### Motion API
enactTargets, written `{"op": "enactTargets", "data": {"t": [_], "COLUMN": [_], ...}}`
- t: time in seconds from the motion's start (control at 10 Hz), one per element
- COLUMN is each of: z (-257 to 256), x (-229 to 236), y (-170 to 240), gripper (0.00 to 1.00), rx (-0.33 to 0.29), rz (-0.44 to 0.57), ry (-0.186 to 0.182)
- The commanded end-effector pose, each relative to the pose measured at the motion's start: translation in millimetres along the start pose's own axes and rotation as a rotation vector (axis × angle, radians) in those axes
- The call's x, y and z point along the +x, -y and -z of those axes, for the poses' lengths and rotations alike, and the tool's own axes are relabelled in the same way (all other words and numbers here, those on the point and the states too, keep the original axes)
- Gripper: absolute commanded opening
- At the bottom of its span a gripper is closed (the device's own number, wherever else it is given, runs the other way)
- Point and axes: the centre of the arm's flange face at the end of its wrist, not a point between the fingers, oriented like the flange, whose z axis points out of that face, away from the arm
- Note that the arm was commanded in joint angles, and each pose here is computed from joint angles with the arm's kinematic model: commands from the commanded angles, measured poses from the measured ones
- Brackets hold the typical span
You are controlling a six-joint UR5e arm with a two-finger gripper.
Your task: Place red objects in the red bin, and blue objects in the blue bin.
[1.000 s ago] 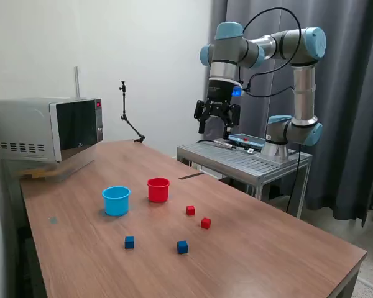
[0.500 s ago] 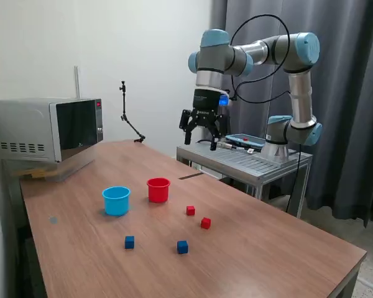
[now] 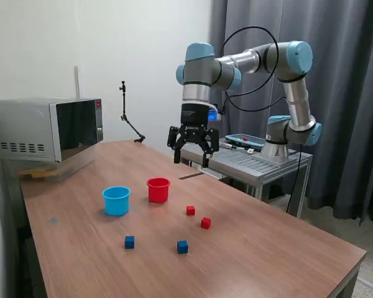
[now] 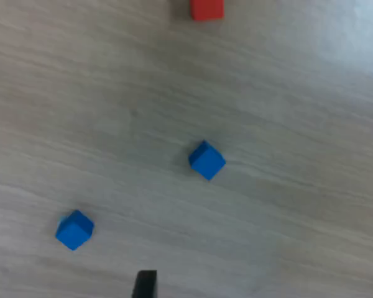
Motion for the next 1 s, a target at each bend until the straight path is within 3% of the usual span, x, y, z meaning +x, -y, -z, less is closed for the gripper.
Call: {"op": "enactTargets", "data": {"t": [0.0, 0.2, 0.6, 0.8, 0.9], "z": [-25, -44, -85, -89, -93], "x": [-7, -14, -32, -40, -45], "y": [-13, -27, -43, -42, -43], "gripper": [1.0, 1.0, 1.0, 1.0, 1.0], "rx": [0.0, -0.012, -0.05, -0.05, -0.057], "rz": [0.0, -0.012, -0.163, -0.198, -0.215], "ry": [-0.008, -0.004, 0.02, 0.073, 0.078]}}
